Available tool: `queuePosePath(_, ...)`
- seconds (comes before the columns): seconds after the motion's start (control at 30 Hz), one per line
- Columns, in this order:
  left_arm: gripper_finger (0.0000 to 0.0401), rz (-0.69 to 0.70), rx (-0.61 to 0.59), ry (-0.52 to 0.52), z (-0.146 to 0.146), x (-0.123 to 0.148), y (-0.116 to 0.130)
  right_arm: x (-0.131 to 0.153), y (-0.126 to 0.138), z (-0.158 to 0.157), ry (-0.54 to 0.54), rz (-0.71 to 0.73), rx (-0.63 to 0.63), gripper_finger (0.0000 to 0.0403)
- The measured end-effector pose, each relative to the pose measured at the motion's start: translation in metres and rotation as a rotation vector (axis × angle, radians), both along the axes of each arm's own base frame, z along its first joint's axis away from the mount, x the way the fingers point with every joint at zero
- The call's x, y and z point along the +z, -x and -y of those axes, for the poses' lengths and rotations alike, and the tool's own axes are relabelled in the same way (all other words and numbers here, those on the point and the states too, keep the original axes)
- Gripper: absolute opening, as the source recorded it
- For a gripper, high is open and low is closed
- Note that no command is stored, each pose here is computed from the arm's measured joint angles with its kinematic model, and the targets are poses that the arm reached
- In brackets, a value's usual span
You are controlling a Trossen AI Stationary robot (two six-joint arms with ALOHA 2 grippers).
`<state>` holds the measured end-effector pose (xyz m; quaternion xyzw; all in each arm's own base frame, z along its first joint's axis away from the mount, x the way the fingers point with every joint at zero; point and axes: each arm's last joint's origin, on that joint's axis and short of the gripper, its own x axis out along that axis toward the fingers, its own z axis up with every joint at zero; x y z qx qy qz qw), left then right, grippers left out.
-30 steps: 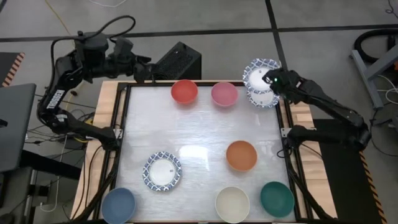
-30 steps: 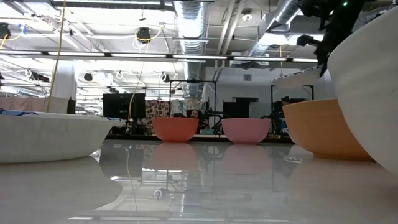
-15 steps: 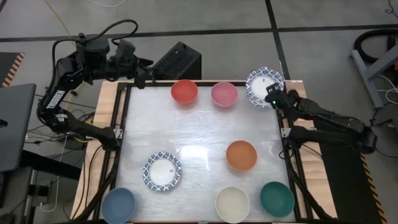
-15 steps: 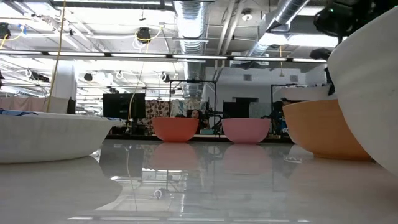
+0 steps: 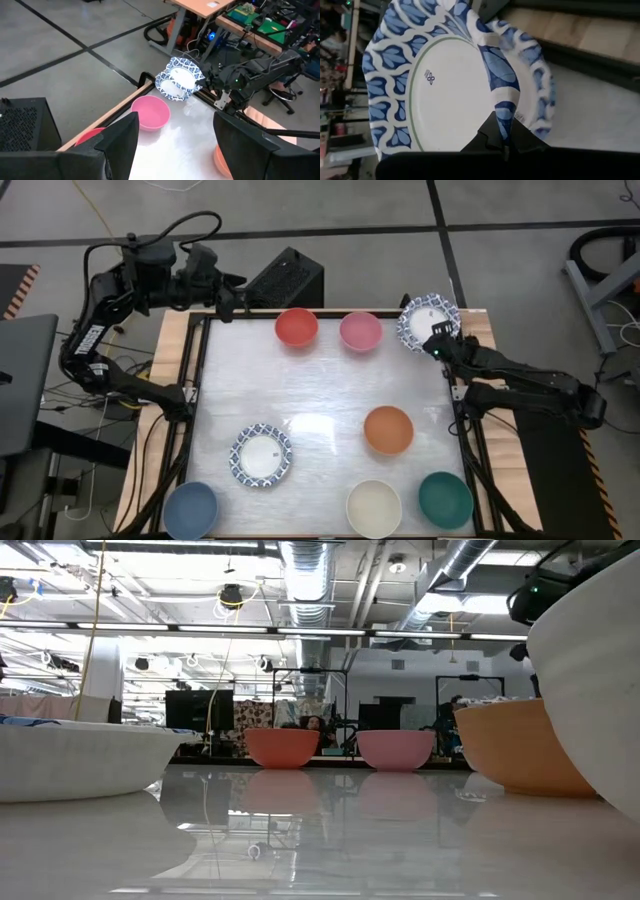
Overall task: Nest bowls inside each other
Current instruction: Stack the blue patterned bowl on top of the blue patterned bowl
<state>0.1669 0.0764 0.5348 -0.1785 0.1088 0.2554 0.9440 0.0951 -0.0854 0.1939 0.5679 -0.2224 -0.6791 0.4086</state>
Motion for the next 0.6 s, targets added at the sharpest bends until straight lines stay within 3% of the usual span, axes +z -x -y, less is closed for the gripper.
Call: queuePosePath(0.6,0.0245,0.000,0.000,0.001,0.000,0.000,0.000,-0.038,-0.005,0.012,0.003,0.031,-0.067,0.0006)
